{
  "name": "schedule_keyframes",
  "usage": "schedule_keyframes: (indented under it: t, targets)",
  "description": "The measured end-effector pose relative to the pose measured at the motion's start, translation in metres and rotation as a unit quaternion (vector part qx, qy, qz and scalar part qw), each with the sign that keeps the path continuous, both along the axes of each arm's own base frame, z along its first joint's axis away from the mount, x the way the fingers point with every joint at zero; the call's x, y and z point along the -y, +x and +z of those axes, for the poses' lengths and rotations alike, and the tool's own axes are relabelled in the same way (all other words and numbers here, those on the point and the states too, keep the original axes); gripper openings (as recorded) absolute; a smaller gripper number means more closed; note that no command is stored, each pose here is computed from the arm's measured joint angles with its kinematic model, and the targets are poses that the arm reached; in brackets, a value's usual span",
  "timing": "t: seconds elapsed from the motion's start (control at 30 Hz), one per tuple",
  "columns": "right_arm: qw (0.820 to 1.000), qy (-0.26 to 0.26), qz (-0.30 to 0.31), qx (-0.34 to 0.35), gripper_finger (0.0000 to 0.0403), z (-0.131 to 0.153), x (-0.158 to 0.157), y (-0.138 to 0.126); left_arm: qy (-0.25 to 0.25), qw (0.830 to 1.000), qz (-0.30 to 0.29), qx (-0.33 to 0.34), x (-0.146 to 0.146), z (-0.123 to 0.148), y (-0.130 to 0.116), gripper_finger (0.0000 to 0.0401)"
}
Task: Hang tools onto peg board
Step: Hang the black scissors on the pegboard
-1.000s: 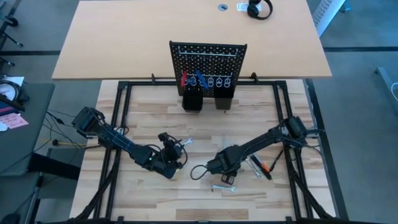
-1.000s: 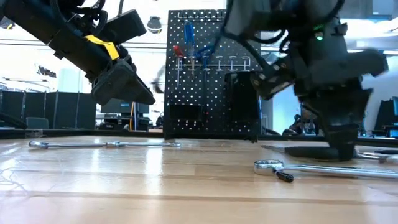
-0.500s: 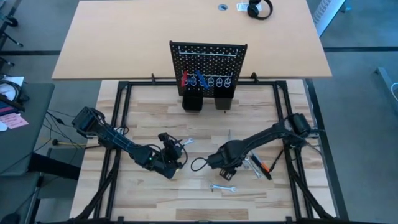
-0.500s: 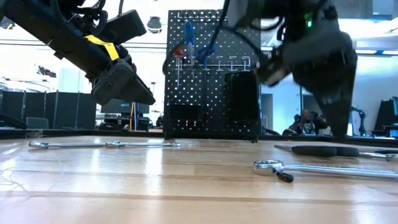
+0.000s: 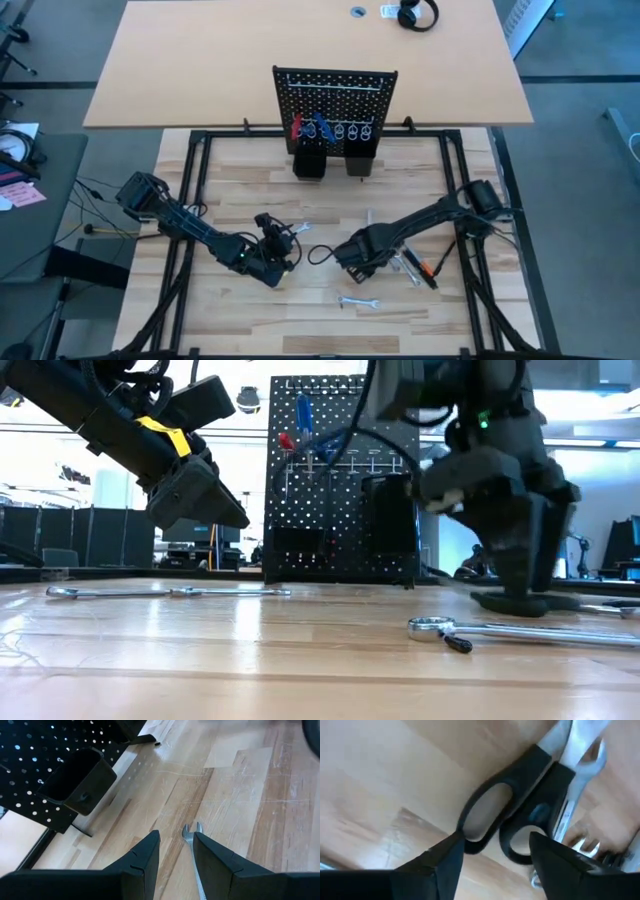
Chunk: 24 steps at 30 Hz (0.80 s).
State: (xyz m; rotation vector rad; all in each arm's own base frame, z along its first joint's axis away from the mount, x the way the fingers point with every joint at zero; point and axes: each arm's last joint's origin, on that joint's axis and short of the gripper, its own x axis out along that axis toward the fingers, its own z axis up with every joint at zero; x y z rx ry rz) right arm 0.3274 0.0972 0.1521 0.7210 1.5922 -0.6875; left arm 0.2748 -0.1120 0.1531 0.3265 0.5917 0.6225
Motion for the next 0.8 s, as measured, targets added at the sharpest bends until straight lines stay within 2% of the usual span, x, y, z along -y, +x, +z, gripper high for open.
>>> schedule_keyframes:
  t: [0.1, 0.27, 0.47, 0.67, 0.73, 0.8]
  targets:
    - [1.0, 0.004, 0.0, -0.012, 0.0205, -0.01, -0.001, -0.002, 0.0, 1.0, 0.0, 0.0, 0.0, 0.0, 0.0, 0.0112]
    - [1.0, 0.007, 0.015, 0.017, 0.0144, -0.014, -0.004, 0.0, 0.0, 1.0, 0.0, -0.001, 0.0, 0.0, 0.0, 0.0112]
    - [0.996, -0.007, 0.084, 0.031, 0.0067, -0.02, -0.012, -0.006, 0.0, 1.0, 0.0, -0.001, 0.0, 0.0, 0.0, 0.0112]
    - [0.982, -0.037, 0.185, 0.024, 0.0066, -0.01, -0.029, -0.018, -0.005, 1.0, 0.002, 0.01, -0.004, 0.002, 0.005, 0.0112]
    - [0.974, -0.042, 0.224, 0.009, 0.0066, -0.003, -0.036, -0.024, -0.008, 1.0, -0.023, 0.01, -0.005, 0.005, 0.011, 0.0112]
    - [0.965, -0.041, 0.258, 0.019, 0.0066, 0.006, -0.044, -0.027, -0.006, 0.997, -0.073, 0.007, -0.005, 0.01, 0.019, 0.0112]
